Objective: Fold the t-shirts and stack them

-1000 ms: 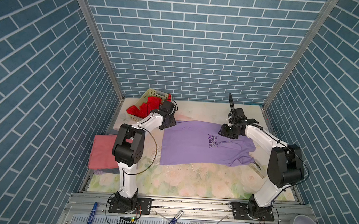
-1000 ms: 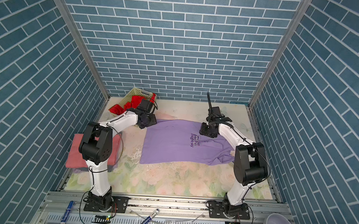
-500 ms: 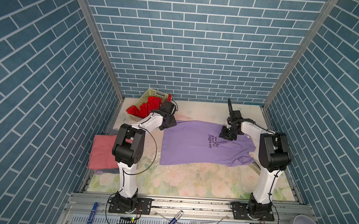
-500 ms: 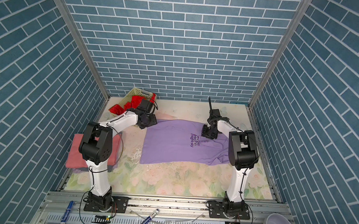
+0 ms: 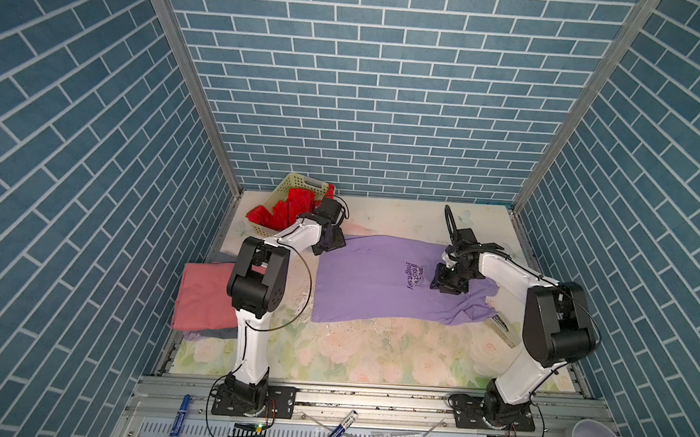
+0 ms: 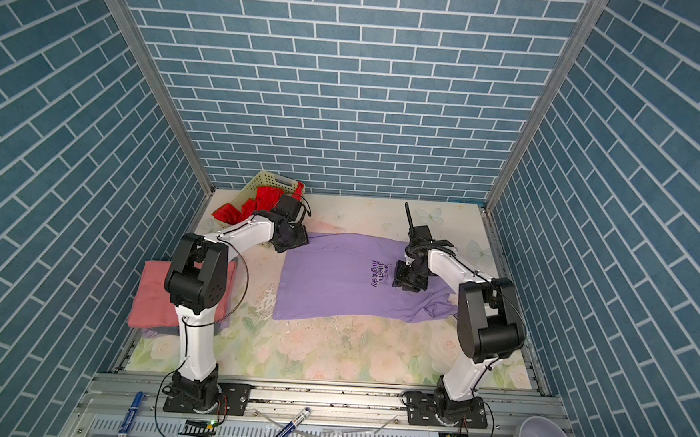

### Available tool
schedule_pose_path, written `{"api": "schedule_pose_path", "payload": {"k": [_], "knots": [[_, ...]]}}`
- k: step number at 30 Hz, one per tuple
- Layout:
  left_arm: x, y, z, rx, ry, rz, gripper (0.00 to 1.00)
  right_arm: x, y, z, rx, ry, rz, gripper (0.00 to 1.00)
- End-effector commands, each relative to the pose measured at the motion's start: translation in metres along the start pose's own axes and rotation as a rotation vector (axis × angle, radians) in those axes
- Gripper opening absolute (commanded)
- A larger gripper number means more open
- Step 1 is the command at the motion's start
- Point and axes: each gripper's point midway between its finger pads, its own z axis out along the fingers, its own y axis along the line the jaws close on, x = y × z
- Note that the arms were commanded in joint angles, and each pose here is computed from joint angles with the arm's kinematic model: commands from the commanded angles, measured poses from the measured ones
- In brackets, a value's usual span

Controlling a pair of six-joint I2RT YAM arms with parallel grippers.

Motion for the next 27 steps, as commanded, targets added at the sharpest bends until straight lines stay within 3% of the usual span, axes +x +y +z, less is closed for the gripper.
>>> {"api": "schedule_pose_path", "payload": {"k": [1,5,12,20,27], "knots": [[-0.008,-0.005,-0.004,0.02,-0.002,0.014,0.67,0.0,-0.01,-0.016,0.073,-0.012,0.035,0.39],[-0.016,-0.022,-0.013,0.083,-0.02,0.045,0.67,-0.046,-0.012,-0.021,0.093,-0.131,0.057,0.41],[-0.006,-0.033,-0.006,0.09,0.014,0.056,0.68,-0.12,-0.056,-0.01,0.156,-0.255,0.213,0.42],[0.023,-0.032,0.02,0.063,0.083,0.057,0.68,-0.12,-0.105,0.013,0.254,-0.158,0.258,0.41],[0.04,-0.02,0.043,0.015,0.159,0.054,0.68,-0.148,-0.131,0.027,0.246,-0.177,0.31,0.41]]}}
